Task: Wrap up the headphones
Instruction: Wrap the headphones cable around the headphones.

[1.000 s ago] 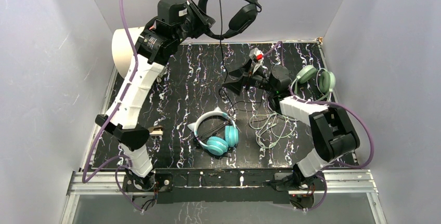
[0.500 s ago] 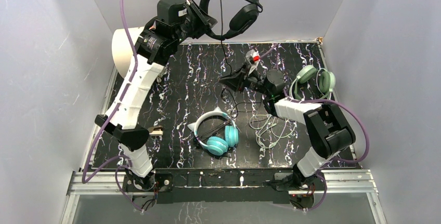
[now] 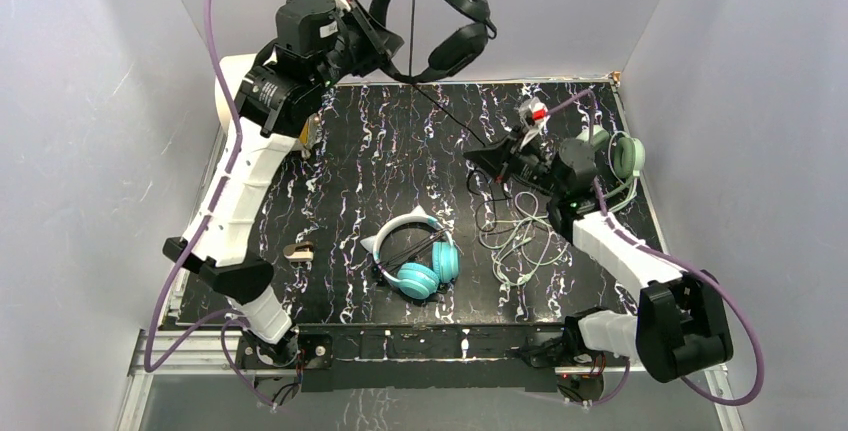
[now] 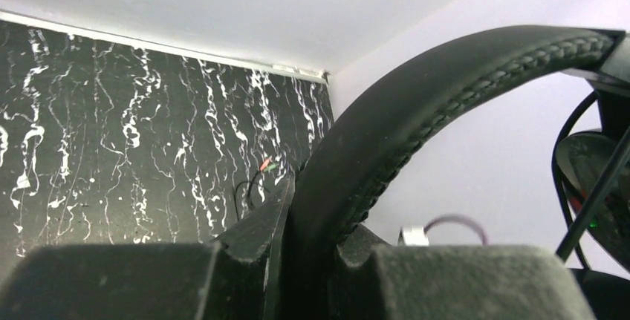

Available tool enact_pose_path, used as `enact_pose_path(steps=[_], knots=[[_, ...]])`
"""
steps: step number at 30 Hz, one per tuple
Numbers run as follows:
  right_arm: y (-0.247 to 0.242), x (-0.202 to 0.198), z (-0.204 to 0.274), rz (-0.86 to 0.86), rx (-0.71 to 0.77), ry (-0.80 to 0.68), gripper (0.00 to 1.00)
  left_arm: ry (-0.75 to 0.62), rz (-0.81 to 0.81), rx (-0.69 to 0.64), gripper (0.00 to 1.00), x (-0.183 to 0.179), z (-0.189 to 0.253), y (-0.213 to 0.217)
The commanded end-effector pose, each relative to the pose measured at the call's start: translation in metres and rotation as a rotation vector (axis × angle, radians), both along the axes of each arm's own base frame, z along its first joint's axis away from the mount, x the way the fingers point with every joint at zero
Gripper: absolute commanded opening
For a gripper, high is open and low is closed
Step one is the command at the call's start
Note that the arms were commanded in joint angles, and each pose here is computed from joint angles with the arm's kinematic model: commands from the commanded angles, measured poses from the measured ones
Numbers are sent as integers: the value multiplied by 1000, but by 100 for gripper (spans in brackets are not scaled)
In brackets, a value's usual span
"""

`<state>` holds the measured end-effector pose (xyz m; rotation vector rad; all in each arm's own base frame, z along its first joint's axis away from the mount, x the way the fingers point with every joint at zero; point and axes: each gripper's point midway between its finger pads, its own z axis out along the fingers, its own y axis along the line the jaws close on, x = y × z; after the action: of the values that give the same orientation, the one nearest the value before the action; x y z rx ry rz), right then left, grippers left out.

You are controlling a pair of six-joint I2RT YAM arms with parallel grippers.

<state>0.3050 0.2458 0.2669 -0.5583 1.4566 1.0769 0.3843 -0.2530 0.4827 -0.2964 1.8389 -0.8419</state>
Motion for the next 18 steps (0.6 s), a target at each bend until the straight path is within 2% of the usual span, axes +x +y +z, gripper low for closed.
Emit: enact_pose_path(steps=[1,4,6,8,11,13,18], knots=[[-15,4,-17,62,-135,188,0,-213,-256,-22,0,-44,55,-16],[-37,14,-23,99,-174,367,0,-284,-487,112,0,-73,36,-31],[-55,18,-21,122,-164,471,0,-340,-594,240,0,-96,18,-25],[-73,25,-20,72,-162,546,0,-400,-664,379,0,-112,-3,-14],[-75,29,-11,49,-138,577,0,-494,-684,586,0,-120,-32,8],[-74,31,-5,50,-136,594,0,-508,-619,727,0,-107,-49,25],[-71,30,6,89,-128,702,0,-447,-602,960,0,-81,-93,42]])
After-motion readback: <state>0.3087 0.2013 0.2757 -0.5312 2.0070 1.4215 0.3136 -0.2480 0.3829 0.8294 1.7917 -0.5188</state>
